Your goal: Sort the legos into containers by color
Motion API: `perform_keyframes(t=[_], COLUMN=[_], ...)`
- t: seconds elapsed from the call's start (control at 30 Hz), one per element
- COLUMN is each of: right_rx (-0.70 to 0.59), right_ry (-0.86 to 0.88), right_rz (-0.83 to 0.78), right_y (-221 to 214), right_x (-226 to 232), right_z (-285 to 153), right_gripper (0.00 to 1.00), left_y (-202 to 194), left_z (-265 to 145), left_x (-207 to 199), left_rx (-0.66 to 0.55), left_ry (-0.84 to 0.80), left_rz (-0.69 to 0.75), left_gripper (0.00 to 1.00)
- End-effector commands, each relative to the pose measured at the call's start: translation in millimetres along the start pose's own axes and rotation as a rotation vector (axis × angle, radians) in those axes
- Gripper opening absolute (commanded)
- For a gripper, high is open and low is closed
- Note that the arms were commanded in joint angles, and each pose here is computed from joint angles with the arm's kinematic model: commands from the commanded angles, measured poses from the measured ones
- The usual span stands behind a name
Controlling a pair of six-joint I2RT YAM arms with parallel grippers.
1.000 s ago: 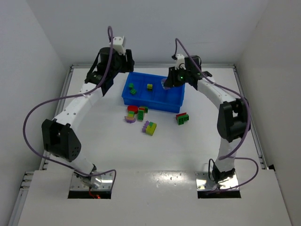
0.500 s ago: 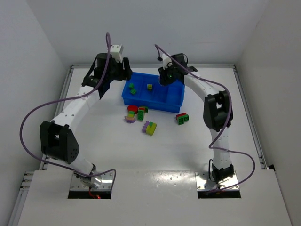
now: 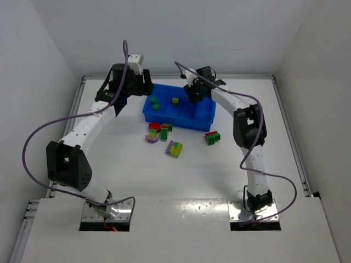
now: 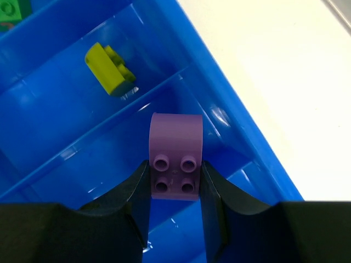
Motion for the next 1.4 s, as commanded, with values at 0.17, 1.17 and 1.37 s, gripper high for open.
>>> perform_keyframes(t=[0.17,1.17,1.37], right_rx=[-0.023,-0.179,-0.111], right_ry=[-0.028,-0.068,-0.063], right_rz=[-0.061,0.038,0.050], right_y=[11,10,-59], right_x=[-10,46,67], right_z=[6,-249,-274], right_gripper=[0.32,0.56,0.80], left_y=[8,-93,-134], left_z=[-9,-60,-80], left_x=[3,-55,-84], left_rx=[-0.029,0.163,0.266], left_ry=[-0.012,-0.324,-0.469], left_rz=[-0.019,0.222,0.535], left_gripper=[0.64,0.62,0.65])
Point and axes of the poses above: each gripper's point midway between its finger pads, its own z axis out along the fingers, its own x axis along the line the jaws close on, y = z × x, the point moved 2 cm from there along -z, back along the fingers, and after that the axes turned 3 degrees about z, right-handed, at the moved point
